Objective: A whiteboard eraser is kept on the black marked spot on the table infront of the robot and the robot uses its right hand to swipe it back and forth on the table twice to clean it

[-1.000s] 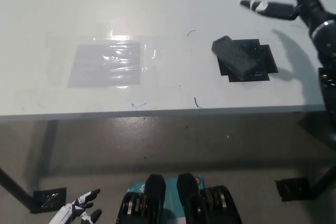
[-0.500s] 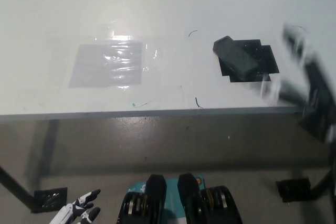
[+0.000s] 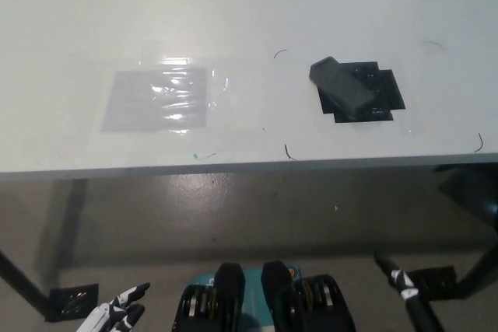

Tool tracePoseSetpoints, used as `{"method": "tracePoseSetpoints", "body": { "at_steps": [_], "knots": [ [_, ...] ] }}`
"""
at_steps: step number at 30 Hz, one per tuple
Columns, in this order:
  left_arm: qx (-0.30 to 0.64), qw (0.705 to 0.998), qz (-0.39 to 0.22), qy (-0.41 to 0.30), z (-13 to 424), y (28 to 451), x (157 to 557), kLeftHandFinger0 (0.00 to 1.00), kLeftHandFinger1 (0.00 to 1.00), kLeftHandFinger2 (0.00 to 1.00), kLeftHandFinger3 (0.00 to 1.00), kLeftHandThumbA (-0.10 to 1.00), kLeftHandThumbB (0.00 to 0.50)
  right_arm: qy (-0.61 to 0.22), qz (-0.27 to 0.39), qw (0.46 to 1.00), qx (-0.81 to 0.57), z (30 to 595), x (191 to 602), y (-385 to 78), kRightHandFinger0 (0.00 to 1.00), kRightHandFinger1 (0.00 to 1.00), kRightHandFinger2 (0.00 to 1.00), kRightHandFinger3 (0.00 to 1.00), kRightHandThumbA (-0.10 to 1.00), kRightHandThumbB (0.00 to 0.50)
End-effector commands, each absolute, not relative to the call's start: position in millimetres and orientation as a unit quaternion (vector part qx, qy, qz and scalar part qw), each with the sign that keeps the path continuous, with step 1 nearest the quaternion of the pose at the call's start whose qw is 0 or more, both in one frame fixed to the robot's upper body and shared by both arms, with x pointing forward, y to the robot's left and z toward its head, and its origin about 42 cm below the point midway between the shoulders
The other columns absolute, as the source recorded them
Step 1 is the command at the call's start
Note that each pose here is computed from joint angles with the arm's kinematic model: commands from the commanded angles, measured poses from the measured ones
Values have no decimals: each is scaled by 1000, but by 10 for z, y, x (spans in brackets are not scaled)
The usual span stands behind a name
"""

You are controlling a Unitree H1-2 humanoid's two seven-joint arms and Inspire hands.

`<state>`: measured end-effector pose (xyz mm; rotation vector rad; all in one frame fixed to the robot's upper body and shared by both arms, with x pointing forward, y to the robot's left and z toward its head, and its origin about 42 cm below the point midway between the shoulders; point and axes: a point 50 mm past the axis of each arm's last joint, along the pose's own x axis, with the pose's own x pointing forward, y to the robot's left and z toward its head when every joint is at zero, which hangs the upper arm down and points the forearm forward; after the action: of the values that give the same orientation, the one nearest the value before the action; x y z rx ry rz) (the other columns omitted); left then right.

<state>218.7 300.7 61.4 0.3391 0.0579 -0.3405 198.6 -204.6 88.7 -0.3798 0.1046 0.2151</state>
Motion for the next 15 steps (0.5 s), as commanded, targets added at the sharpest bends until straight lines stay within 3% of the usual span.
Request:
{"method": "tracePoseSetpoints", "body": {
  "at_steps": [1,15],
  "knots": [
    [172,968,-168,-74,809,2974,2287,1000,1000,1000,1000,896,443,-124,31,987,-95,670,1952,-1971,1000,1000,1000,1000,1000,327],
    [166,968,-174,-74,799,2951,2397,1000,1000,1000,1000,939,453,-99,50,989,-93,535,2167,-2114,1000,1000,1000,1000,1000,369]
  ]
}}
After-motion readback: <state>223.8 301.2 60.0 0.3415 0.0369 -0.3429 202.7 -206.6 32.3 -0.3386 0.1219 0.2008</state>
